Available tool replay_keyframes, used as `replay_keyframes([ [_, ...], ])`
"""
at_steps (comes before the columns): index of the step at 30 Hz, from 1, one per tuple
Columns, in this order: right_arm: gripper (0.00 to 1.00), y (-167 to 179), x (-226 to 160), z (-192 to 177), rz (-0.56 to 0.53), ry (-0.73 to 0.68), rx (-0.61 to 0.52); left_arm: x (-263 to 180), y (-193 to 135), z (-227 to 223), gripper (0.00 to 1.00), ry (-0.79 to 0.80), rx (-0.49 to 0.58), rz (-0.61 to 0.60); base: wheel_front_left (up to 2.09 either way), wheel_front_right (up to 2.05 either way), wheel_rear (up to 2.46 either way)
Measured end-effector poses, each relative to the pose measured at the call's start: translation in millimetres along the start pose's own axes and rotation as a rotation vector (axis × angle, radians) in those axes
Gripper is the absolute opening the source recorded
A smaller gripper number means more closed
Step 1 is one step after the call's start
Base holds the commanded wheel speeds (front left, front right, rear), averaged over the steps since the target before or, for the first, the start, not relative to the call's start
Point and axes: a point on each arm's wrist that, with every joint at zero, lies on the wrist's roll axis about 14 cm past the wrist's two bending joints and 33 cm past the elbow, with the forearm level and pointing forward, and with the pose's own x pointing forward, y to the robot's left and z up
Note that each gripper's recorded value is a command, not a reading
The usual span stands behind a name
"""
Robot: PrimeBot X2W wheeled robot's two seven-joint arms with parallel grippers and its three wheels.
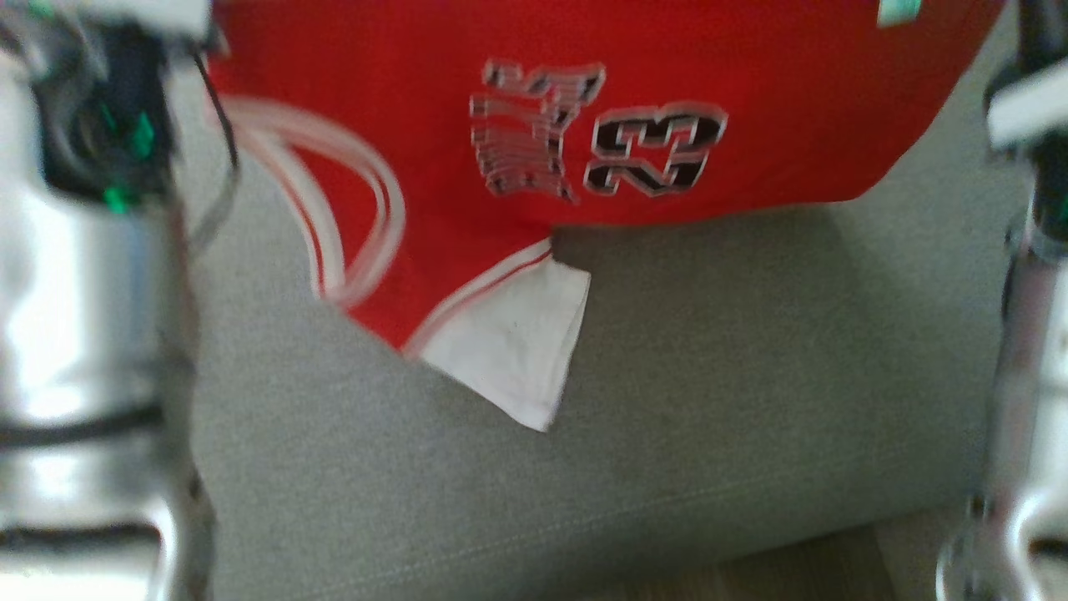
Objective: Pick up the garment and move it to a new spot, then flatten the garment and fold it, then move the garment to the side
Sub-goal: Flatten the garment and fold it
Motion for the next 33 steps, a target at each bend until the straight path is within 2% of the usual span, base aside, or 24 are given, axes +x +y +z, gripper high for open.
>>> replay_keyframes([
  [2,0.0,10.9,29.8,2.8,0.019,0.006,0.008,23.2,9.5,2.9,0.0,0.015,0.065,0.011,0.0,0.0,0.0],
  [5,0.0,33.3,73.5,10.1,0.057,-0.027,-0.048,60.7,8.5,16.2,0.0,-0.024,0.159,-0.04,0.0,0.0,0.0],
  [10,0.0,85.1,132.6,22.5,0.19,-0.208,-0.179,112.0,23.3,39.6,0.0,-0.178,0.386,-0.071,0.0,0.0,0.0],
  [14,0.0,88.9,165.8,2.1,0.226,-0.254,-0.205,131.5,50.1,36.6,0.0,-0.27,0.539,-0.077,0.0,0.0,0.0],
  [18,0.0,93.8,186.0,-31.7,0.3,-0.258,-0.277,141.2,68.7,33.0,0.0,-0.313,0.539,-0.094,0.0,0.0,0.0],
  [23,0.0,76.9,201.3,-71.1,0.302,-0.216,-0.255,131.9,94.9,34.4,0.0,-0.367,0.471,-0.076,0.0,0.0,0.0],
  [26,0.0,58.9,200.8,-122.8,0.284,-0.107,-0.232,106.5,138.8,-19.4,0.0,-0.232,0.416,-0.004,0.0,0.0,0.0],
  [29,0.0,37.0,181.3,-182.9,0.243,0.042,-0.187,54.7,174.6,-87.6,0.0,-0.044,0.332,0.07,0.0,0.0,0.0],
  [31,0.0,21.5,160.3,-211.7,0.209,0.133,-0.166,17.1,186.8,-116.1,0.0,0.044,0.271,0.117,0.0,0.0,0.0],
  [33,0.0,5.9,141.7,-224.6,0.162,0.193,-0.132,-13.9,191.7,-125.8,0.0,0.08,0.208,0.162,0.0,0.0,0.0],
])
